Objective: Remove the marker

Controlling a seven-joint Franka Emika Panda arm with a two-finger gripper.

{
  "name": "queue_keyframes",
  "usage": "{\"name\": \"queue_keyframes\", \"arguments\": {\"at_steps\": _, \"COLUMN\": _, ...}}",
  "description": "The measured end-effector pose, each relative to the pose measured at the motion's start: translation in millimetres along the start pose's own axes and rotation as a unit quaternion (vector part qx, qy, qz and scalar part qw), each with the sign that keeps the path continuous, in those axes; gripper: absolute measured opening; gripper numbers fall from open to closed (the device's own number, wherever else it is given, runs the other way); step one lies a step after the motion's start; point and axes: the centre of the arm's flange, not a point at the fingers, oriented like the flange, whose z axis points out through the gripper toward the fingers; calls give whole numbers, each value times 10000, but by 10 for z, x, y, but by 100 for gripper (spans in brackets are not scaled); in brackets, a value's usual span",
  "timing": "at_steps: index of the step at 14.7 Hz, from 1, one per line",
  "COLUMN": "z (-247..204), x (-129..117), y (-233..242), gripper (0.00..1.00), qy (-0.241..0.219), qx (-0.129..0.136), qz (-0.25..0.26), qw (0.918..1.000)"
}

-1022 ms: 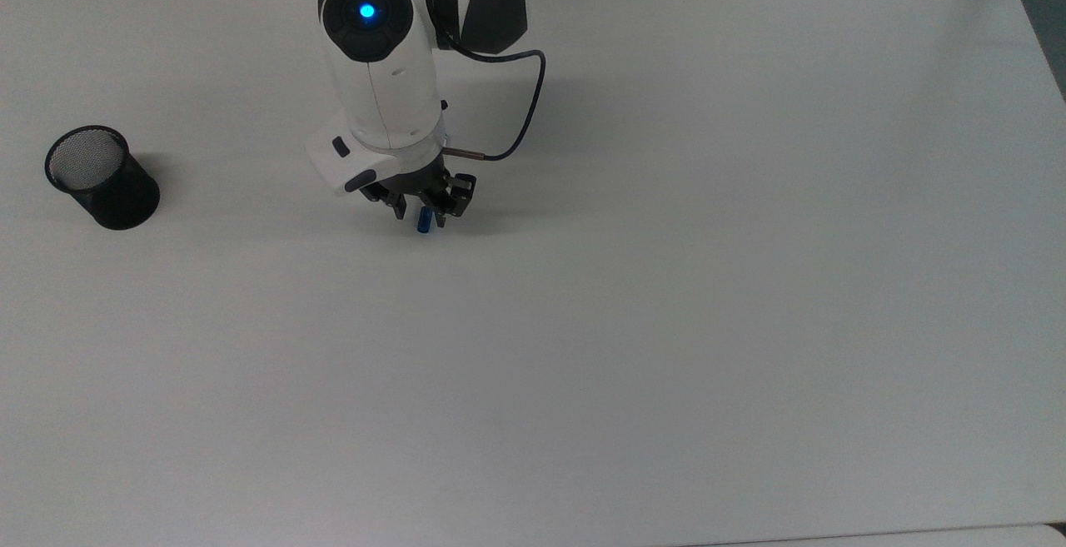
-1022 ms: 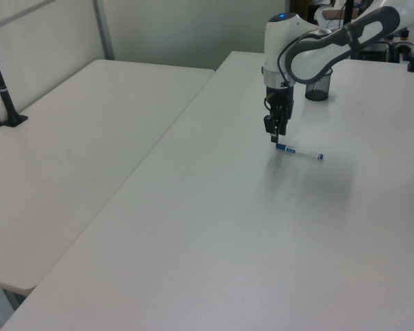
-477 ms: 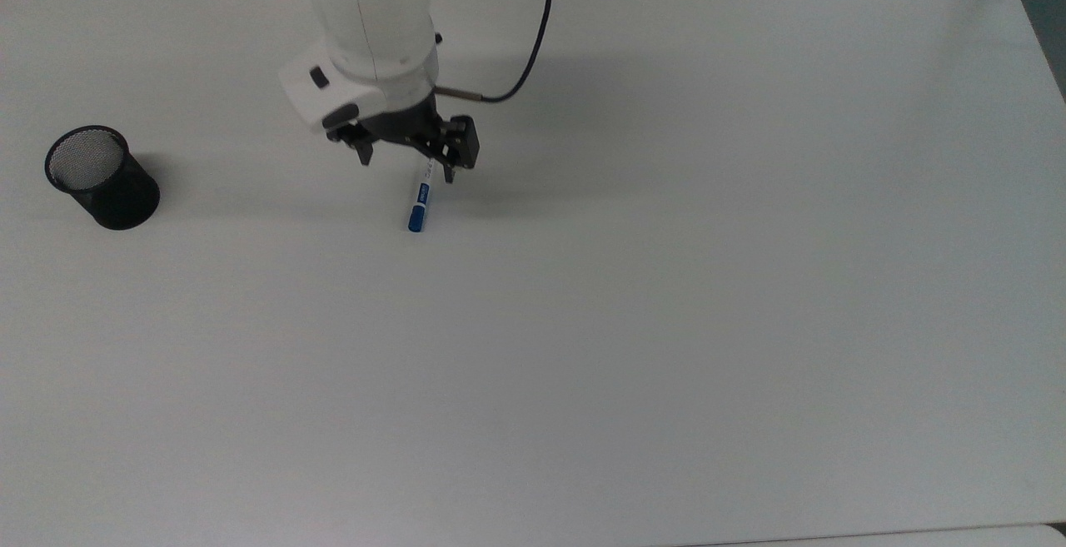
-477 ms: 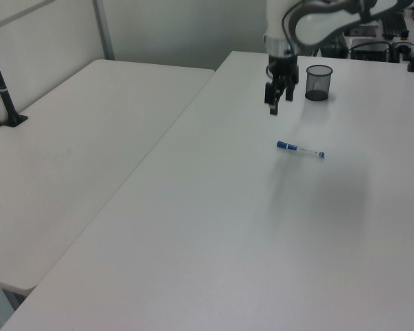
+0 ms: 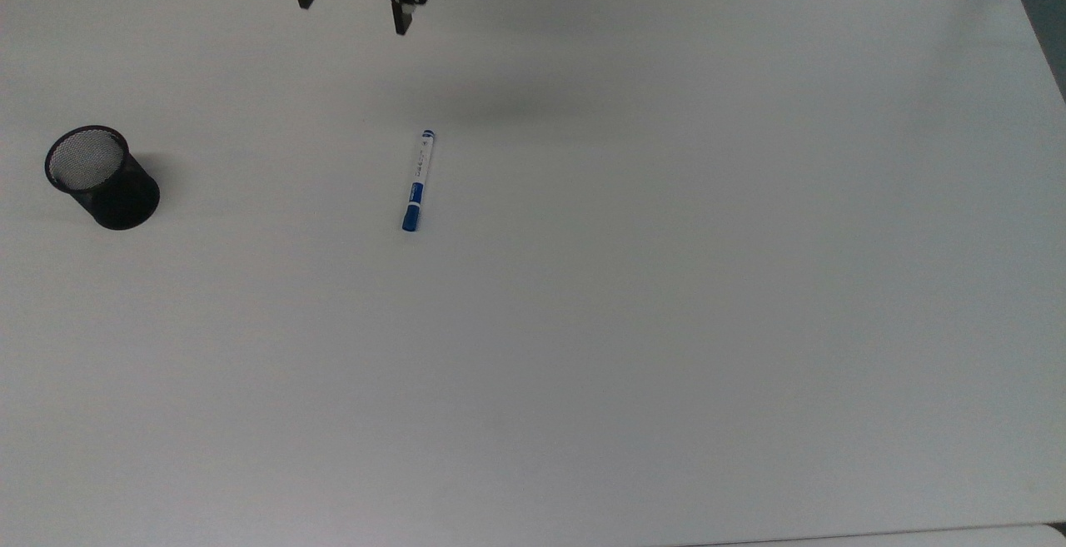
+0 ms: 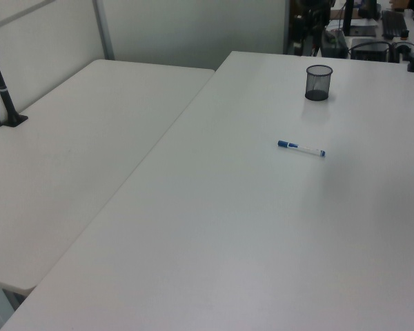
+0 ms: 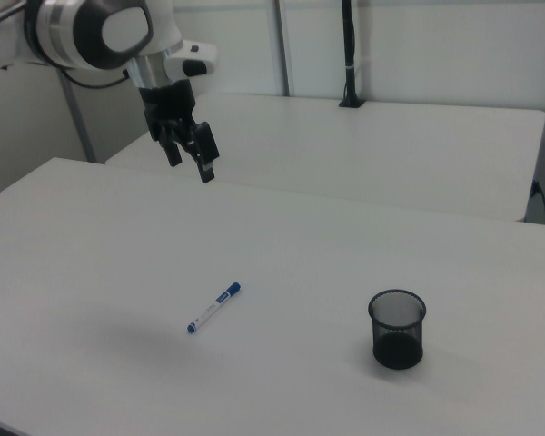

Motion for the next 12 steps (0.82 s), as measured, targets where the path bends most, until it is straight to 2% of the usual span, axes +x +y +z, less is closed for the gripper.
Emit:
{"name": "queue_keyframes", "arguments": {"at_steps": 5, "z": -295, "x": -234, "y": -15, "gripper": 100, "qy": -59, "qx": 120, "qz": -34, "qw": 9999}}
{"name": "queue_keyframes", "arguments": {"at_steps": 12, "z": -255, "x": -150, "y": 40, "gripper": 100, "qy": 80, "qx": 120, "qz": -636, "qw": 9979}}
